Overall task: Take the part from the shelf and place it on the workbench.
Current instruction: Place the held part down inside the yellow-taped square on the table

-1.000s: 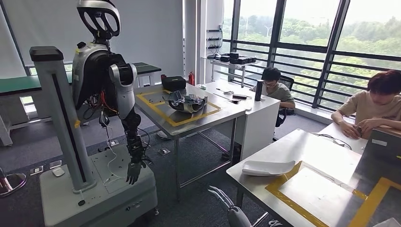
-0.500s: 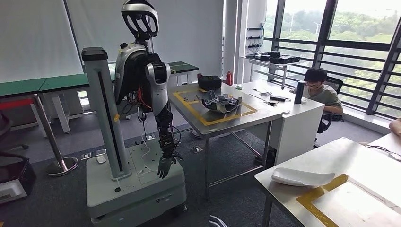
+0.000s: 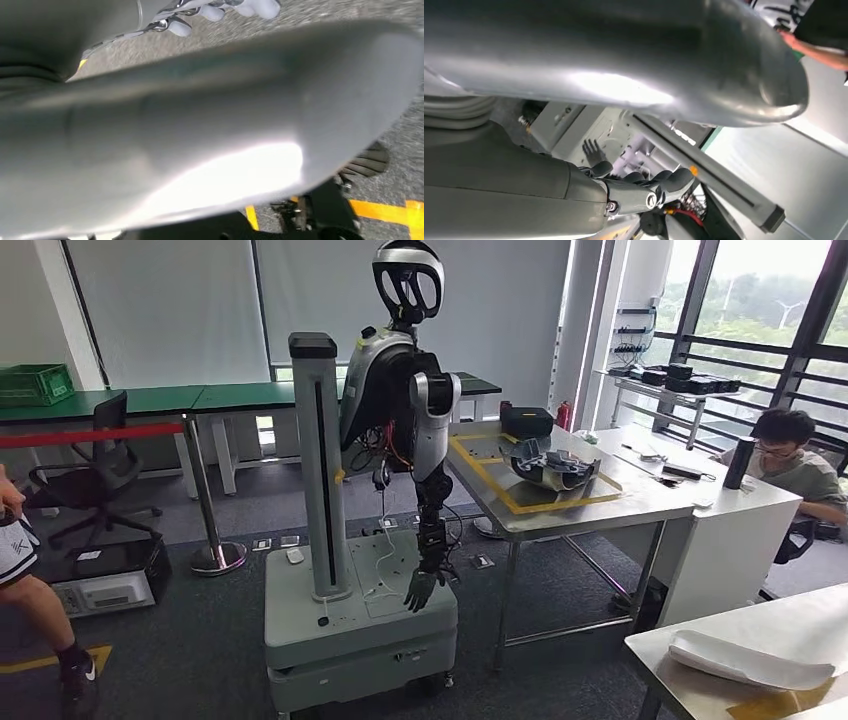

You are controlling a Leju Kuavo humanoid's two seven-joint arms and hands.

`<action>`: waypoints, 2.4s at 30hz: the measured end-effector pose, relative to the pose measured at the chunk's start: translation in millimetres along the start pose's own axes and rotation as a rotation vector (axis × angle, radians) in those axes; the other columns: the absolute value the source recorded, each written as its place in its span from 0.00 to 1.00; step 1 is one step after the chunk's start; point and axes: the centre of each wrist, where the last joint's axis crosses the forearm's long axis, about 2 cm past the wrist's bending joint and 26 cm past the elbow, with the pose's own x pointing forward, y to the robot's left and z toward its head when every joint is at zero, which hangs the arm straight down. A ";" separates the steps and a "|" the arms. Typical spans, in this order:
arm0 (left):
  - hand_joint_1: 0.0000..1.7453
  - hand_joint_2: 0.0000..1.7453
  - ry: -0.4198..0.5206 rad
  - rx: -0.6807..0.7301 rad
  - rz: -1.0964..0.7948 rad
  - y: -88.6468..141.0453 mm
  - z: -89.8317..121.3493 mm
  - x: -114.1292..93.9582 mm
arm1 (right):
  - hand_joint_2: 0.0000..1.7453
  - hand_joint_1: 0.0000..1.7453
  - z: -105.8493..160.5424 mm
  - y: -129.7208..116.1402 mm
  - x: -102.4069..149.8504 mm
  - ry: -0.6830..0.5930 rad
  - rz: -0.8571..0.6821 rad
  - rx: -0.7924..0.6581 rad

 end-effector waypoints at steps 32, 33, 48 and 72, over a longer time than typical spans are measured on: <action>0.00 0.00 0.019 -0.003 0.048 -1.2 0.2 -18.1 | 0.00 0.00 -11.3 14.3 -16.9 0.072 -0.061 0.053; 0.00 0.00 0.019 -0.003 0.048 -1.2 0.2 -17.6 | 0.00 0.00 -11.4 14.4 -17.3 0.074 -0.060 0.056; 0.00 0.00 0.028 -0.002 0.059 -0.8 0.2 -17.4 | 0.00 0.00 -13.7 15.6 -22.0 0.087 -0.056 0.066; 0.00 0.00 0.067 -0.007 0.051 -4.8 0.3 -17.2 | 0.00 0.00 -6.3 21.4 -23.5 0.120 -0.042 0.055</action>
